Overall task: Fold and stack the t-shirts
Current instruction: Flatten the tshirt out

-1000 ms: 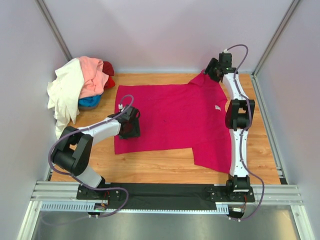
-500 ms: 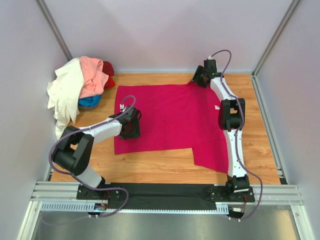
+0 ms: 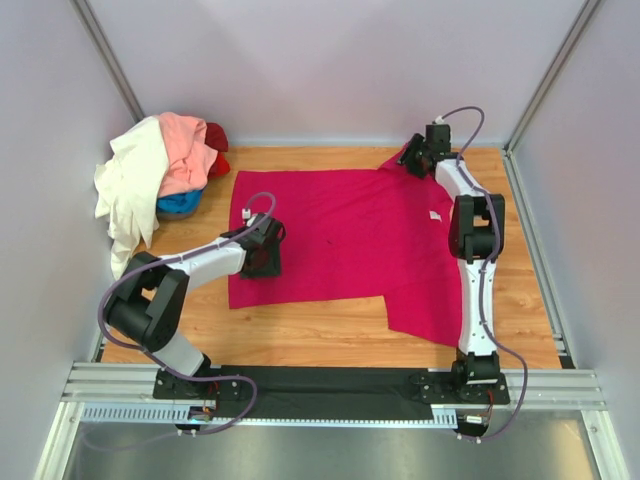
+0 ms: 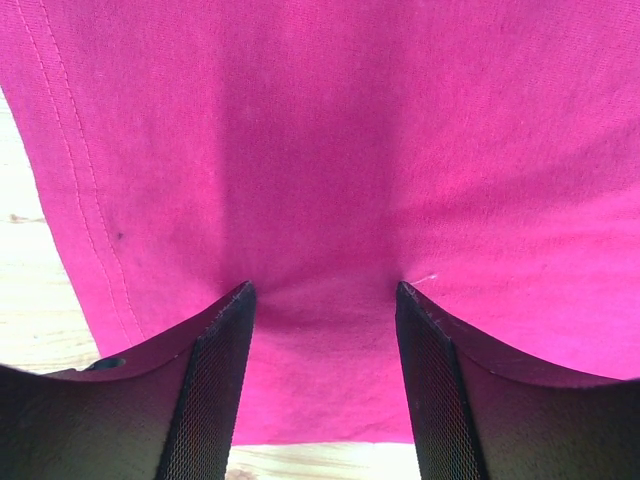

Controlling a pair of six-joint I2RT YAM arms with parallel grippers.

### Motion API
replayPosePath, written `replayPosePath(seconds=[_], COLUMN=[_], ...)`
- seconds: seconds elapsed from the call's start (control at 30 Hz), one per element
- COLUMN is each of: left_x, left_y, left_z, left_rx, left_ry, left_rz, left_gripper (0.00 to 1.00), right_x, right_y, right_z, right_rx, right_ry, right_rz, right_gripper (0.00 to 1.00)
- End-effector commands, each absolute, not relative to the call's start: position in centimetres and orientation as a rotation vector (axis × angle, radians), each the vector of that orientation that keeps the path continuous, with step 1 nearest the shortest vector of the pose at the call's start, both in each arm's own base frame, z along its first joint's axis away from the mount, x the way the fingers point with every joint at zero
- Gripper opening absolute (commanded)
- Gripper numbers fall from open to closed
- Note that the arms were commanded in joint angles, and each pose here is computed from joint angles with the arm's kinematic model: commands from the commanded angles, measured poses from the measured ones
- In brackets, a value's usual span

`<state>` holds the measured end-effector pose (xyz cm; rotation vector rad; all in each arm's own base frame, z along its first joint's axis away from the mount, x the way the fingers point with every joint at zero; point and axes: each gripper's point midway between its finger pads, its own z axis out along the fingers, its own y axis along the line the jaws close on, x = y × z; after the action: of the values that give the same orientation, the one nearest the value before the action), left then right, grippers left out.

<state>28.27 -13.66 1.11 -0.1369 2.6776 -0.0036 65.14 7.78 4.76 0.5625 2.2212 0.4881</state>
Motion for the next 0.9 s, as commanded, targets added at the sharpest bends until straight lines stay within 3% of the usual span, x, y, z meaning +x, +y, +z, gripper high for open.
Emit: replayPosePath(seconds=[0.0,0.87], left_x=[24.0,23.9], left_y=[-13.3,-13.8], left_z=[-3.5,-3.8], left_rx=[-0.122,-0.071], left_ry=[2.863,2.871], left_rz=[0.009,0.048], left_gripper=[0.65,0.61], right_x=[66.2,66.5], right_y=[7.6,5.7], right_z=[9.4,4.6], right_rx=[0.565,0.617], right_ry=[2.114,2.177], right_rz=[0.579,0.422], right_gripper=[0.51,0.46])
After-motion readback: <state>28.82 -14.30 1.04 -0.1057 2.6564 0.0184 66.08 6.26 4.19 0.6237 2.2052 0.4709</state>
